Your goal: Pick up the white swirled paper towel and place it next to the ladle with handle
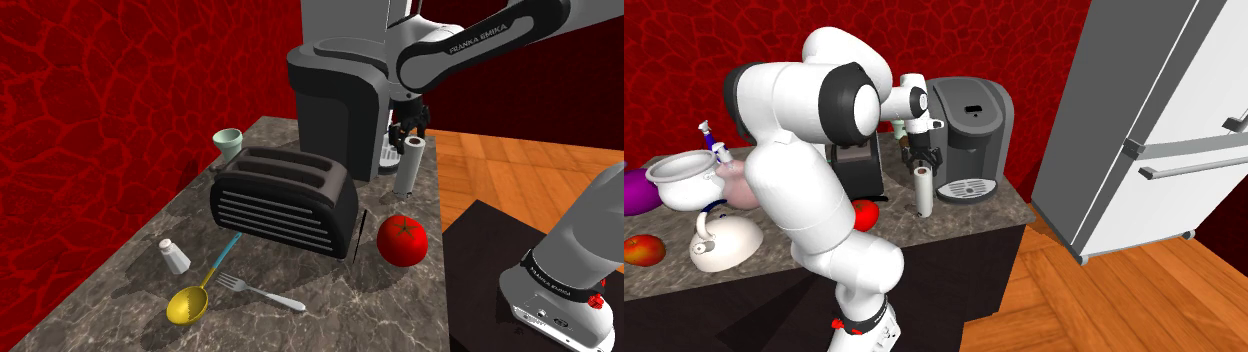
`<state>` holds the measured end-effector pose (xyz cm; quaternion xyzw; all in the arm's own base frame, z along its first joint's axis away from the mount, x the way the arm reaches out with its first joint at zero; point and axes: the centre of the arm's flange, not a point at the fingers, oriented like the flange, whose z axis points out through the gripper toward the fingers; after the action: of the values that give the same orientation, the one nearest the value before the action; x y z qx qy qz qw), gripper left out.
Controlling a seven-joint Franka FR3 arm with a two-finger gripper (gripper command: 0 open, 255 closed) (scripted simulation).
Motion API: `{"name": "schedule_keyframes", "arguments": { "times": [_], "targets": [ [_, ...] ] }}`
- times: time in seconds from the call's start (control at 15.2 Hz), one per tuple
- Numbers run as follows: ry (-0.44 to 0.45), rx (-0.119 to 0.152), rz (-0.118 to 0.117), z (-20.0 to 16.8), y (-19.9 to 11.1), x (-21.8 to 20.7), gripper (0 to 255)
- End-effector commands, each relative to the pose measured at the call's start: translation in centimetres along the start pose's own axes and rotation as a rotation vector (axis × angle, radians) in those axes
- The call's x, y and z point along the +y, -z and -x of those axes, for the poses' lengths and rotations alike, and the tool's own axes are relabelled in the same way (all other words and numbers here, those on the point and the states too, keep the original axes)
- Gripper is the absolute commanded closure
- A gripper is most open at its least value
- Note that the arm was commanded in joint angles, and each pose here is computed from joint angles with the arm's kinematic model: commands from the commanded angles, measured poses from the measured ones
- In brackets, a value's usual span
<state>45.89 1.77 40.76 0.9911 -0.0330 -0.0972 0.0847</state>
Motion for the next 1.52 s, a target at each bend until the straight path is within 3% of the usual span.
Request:
{"name": "schedule_keyframes", "arguments": {
  "times": [0.0,0.33,0.4,0.99,1.45],
  "targets": [
    [0.0,0.001,0.0,0.0,-0.1,0.0,0],
    [0.0,0.001,0.0,0.0,-0.1,0.0,0],
    [0.0,0.001,0.0,0.0,-0.1,0.0,255],
    [0.0,0.001,0.0,0.0,-0.1,0.0,255],
    [0.0,0.001,0.0,0.7,3.4,0.7,255]
  ]
}}
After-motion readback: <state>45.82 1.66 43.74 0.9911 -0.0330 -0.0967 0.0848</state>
